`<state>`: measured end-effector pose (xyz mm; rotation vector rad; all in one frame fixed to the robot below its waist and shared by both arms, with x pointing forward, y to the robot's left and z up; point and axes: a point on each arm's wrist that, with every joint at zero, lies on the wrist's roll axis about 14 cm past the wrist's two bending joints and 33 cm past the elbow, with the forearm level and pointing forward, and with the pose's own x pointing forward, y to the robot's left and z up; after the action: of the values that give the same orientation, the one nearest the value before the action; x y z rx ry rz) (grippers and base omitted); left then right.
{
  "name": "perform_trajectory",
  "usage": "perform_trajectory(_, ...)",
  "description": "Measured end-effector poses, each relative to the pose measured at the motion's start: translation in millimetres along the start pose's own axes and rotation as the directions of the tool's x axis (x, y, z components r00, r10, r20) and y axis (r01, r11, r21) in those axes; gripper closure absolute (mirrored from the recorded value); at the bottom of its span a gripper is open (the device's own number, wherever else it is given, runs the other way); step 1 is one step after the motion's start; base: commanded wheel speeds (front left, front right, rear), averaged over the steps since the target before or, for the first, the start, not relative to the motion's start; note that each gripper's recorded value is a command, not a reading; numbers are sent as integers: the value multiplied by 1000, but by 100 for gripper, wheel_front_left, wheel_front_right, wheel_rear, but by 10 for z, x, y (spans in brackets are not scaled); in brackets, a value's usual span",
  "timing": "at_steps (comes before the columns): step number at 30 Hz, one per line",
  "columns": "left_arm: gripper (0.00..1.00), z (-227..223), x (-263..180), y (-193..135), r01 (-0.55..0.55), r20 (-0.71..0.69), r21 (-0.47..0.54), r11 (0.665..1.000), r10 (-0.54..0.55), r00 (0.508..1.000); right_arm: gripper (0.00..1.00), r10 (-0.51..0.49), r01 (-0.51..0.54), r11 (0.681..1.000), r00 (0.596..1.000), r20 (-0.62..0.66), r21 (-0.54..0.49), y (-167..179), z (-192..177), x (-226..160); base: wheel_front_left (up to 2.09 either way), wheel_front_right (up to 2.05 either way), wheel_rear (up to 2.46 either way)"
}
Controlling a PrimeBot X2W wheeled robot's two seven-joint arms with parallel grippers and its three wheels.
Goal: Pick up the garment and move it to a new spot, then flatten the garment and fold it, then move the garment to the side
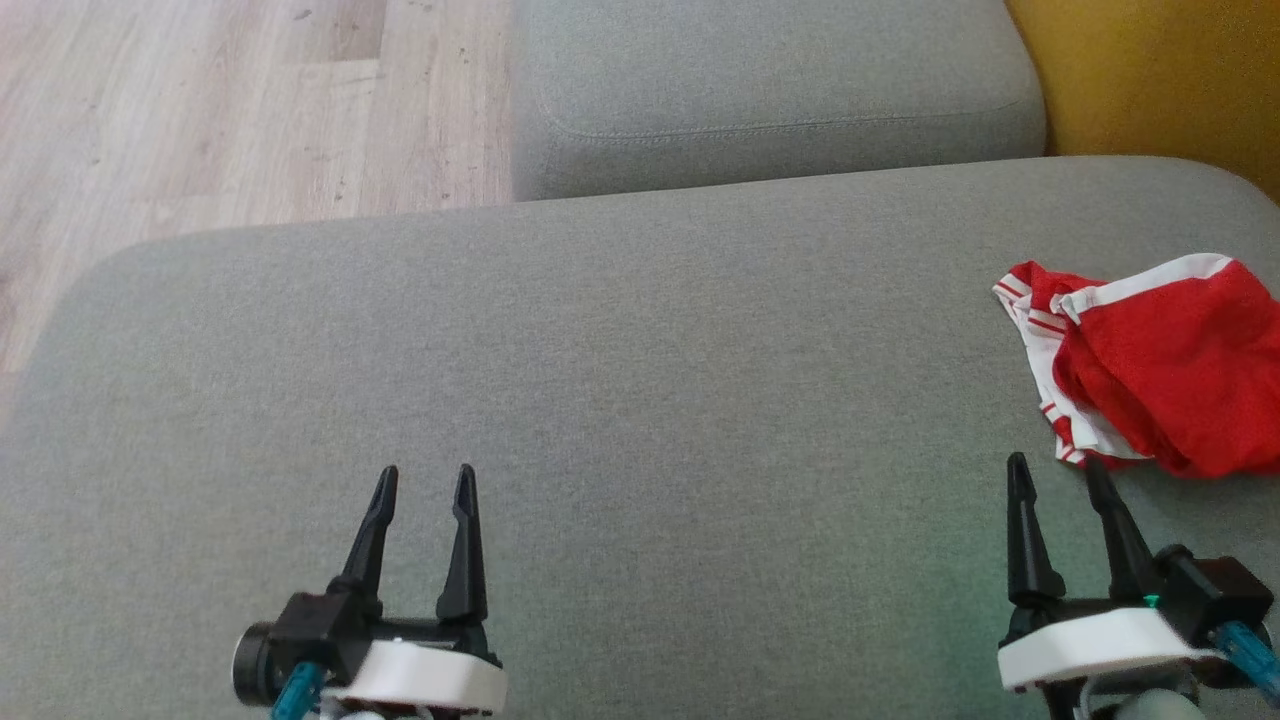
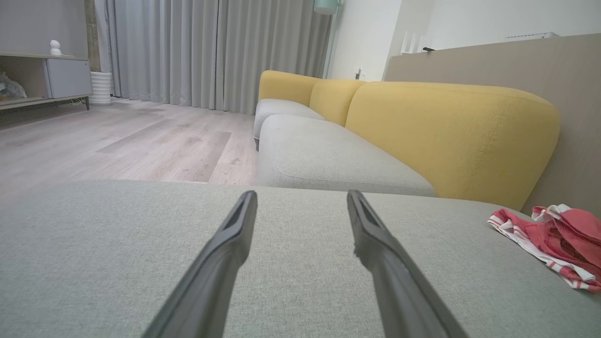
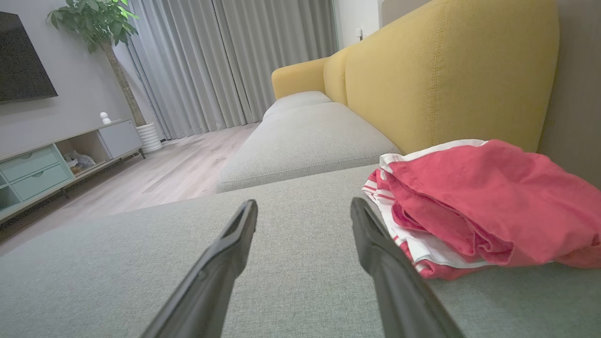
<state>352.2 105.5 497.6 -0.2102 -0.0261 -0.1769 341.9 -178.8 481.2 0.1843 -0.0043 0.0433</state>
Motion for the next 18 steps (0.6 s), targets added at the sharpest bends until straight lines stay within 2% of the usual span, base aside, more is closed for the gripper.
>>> perform_trajectory(9, 0, -87, -10, 16, -6, -28, -56, 998, 4, 1000, 0, 7, -7, 1000, 1000, -2, 0, 24, -7, -2, 0, 0, 0)
perform_trajectory(18, 0, -107, -15, 79, -17, -34, -61, 998, 15, 999, 0, 14, -14, 1000, 1000, -2, 1, 47, -7, 5, 0, 0, 0)
